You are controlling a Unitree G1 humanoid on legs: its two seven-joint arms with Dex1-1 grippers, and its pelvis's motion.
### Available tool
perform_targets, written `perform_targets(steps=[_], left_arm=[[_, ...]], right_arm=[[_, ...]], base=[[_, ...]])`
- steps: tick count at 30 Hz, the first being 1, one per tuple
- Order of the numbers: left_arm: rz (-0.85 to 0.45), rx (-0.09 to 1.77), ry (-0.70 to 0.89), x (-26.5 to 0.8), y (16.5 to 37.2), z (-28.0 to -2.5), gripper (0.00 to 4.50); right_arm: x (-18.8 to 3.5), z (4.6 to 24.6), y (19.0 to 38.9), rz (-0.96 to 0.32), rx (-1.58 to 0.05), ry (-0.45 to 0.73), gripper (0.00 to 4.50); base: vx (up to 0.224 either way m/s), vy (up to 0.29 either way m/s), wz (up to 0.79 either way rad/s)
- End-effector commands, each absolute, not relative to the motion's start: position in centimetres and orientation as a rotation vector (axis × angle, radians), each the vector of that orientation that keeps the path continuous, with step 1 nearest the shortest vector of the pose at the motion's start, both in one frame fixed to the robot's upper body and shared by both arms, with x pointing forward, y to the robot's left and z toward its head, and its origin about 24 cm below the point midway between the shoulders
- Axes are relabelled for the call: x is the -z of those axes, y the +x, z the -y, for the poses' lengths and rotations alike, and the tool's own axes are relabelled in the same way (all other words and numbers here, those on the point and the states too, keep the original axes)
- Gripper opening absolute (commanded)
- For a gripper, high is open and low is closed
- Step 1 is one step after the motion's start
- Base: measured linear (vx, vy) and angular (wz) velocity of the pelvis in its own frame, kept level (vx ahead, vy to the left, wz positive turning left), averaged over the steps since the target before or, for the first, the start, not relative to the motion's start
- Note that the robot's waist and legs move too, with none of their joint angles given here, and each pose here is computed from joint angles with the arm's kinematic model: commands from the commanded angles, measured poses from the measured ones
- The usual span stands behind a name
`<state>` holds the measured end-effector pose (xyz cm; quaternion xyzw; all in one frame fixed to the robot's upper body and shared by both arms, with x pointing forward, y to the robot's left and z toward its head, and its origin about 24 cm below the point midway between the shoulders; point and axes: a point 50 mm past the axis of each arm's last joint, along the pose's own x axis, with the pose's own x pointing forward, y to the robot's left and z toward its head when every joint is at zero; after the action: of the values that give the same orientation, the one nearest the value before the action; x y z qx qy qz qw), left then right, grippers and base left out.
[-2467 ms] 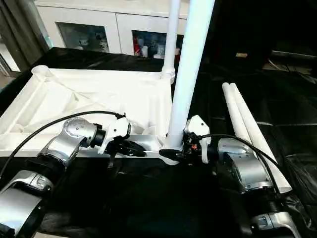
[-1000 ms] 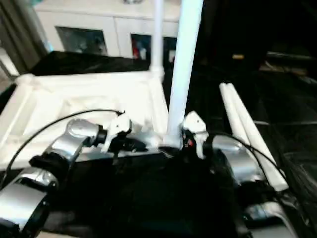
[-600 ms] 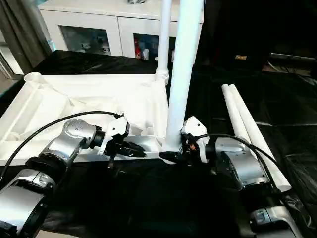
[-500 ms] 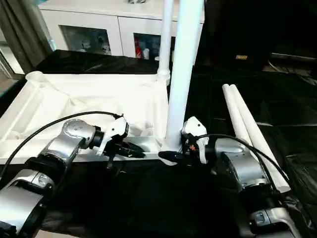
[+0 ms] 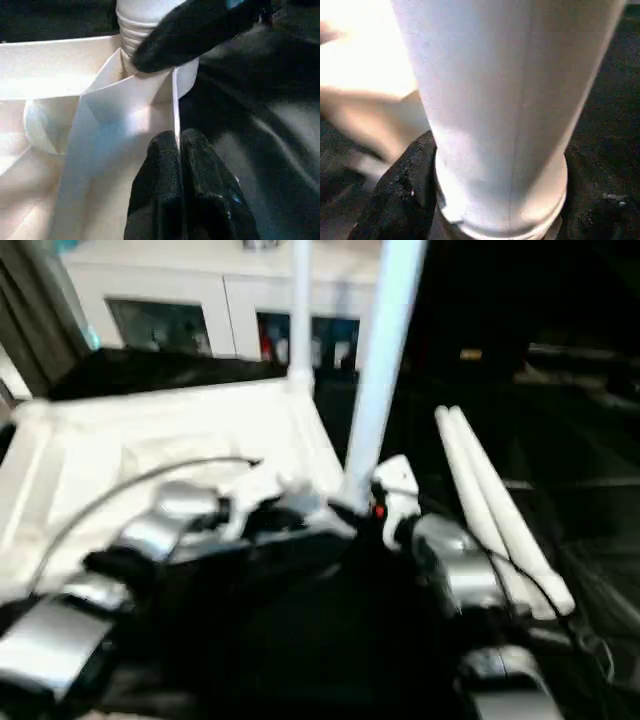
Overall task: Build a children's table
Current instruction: Rotate leg to tighten
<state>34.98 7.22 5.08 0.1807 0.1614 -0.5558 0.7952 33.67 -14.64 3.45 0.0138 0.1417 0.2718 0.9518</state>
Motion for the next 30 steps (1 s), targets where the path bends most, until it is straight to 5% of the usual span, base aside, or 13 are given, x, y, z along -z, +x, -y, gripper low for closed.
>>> perform_targets(steps=[1,6,8,11,14,22,30], left_arm=[[-0.285,1.176,0.362,-6.0,35.3,-5.1,0.00],[-0.273,1.123,0.353,-6.2,35.2,-2.2,0.00],[-0.258,1.143,0.366,-6.2,35.0,-1.7,0.00],[-0.245,1.180,0.373,-6.1,34.8,-1.7,0.00],[-0.254,1.225,0.380,-5.9,34.6,-2.5,0.00],[-0.246,1.459,0.376,-5.8,33.5,-5.8,0.00],[-0.271,1.598,0.350,-6.0,32.6,-8.1,0.00]], right_arm=[[-1.0,13.6,33.0,-0.398,-0.491,0.082,2.74],[-1.2,11.2,34.0,-0.377,-0.388,0.098,2.74],[-1.6,10.3,34.1,-0.339,-0.449,0.084,3.30],[-2.2,9.9,34.2,-0.299,-0.513,0.092,3.52],[-2.7,10.6,34.1,-0.263,-0.599,0.049,3.90],[-4.2,14.2,32.0,-0.262,-0.957,-0.051,3.90],[-5.0,16.4,30.5,-0.317,-1.128,-0.115,3.90]], base=[[0.000,0.000,0.00],[0.000,0.000,0.00],[0.000,0.000,0.00],[0.000,0.000,0.00],[0.000,0.000,0.00],[0.000,0.000,0.00],[0.000,0.000,0.00]])
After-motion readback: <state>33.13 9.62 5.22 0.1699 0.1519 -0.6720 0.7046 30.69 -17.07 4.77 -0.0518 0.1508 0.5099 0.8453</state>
